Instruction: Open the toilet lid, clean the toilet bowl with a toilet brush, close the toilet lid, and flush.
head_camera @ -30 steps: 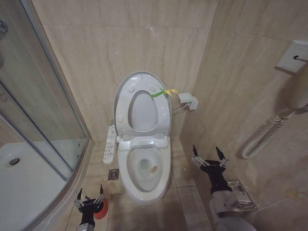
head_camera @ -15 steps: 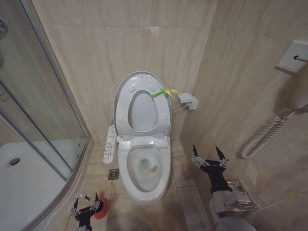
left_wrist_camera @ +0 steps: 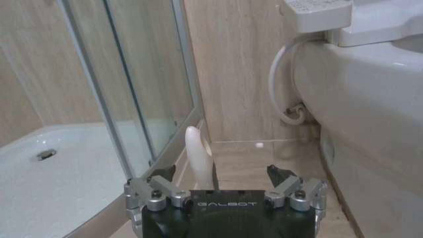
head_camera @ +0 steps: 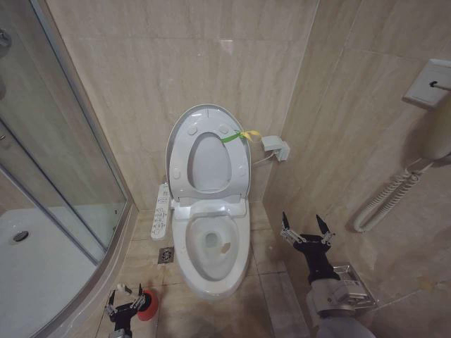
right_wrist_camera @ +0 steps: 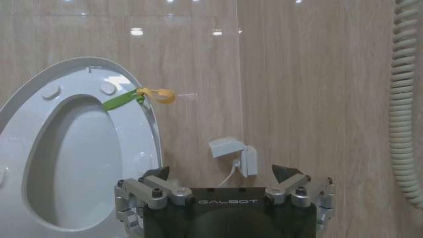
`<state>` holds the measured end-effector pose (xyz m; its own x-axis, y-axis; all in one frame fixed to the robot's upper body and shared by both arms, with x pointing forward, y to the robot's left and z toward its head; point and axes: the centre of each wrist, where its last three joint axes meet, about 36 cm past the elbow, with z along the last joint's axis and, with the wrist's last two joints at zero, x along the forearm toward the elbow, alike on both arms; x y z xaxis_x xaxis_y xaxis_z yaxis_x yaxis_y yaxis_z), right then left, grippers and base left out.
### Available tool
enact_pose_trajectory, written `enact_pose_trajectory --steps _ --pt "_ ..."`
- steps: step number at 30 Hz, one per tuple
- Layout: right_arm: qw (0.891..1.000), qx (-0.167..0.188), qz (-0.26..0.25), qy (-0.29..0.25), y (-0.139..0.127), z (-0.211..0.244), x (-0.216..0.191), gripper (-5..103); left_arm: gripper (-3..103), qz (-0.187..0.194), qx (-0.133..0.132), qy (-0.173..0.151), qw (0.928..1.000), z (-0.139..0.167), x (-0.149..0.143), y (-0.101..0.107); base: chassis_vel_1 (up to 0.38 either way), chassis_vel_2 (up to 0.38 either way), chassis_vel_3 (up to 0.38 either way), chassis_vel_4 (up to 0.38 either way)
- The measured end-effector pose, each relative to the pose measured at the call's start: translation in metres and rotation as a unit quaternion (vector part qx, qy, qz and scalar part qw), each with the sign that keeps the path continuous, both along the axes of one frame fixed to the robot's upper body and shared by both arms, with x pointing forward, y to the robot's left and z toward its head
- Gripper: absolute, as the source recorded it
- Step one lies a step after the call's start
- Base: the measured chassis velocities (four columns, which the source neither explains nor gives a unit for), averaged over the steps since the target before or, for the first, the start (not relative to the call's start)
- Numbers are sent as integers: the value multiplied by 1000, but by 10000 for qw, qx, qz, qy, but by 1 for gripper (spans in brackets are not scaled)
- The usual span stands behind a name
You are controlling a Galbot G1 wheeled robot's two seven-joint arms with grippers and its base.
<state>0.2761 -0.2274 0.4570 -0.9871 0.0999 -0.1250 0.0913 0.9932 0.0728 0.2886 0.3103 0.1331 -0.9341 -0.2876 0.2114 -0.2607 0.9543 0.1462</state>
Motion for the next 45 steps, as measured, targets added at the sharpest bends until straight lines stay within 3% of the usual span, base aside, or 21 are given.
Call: enact_pose_trajectory --steps 6,7,14,15,20,21,32,35,45 --pt "10000 0 0 0 0 0 0 100 94 -82 69 0 9999 -5 1 10 0 0 0 0" --pt "10000 0 0 0 0 0 0 100 70 -100 91 4 9999 -6 0 12 0 0 0 0" --pt "10000 0 0 0 0 0 0 100 70 -314 157 -20 9994 -13 -1 19 0 0 0 0" --pt "10000 0 0 0 0 0 0 100 43 -406 158 -33 9990 -16 -2 21 0 0 0 0" --pt "10000 0 0 0 0 0 0 100 43 -532 216 -37 9983 -22 -4 28 0 0 0 0" --pt "10000 0 0 0 0 0 0 100 19 -546 224 -40 9982 -24 -4 28 0 0 0 0" --pt "10000 0 0 0 0 0 0 100 18 -598 307 -175 9976 -24 -3 29 0 0 0 0" --pt "10000 0 0 0 0 0 0 100 18 -651 423 -421 9961 -18 -1 28 0 0 0 0" --pt "10000 0 0 0 0 0 0 100 18 -731 414 -988 9915 2 4 17 0 0 0 0"
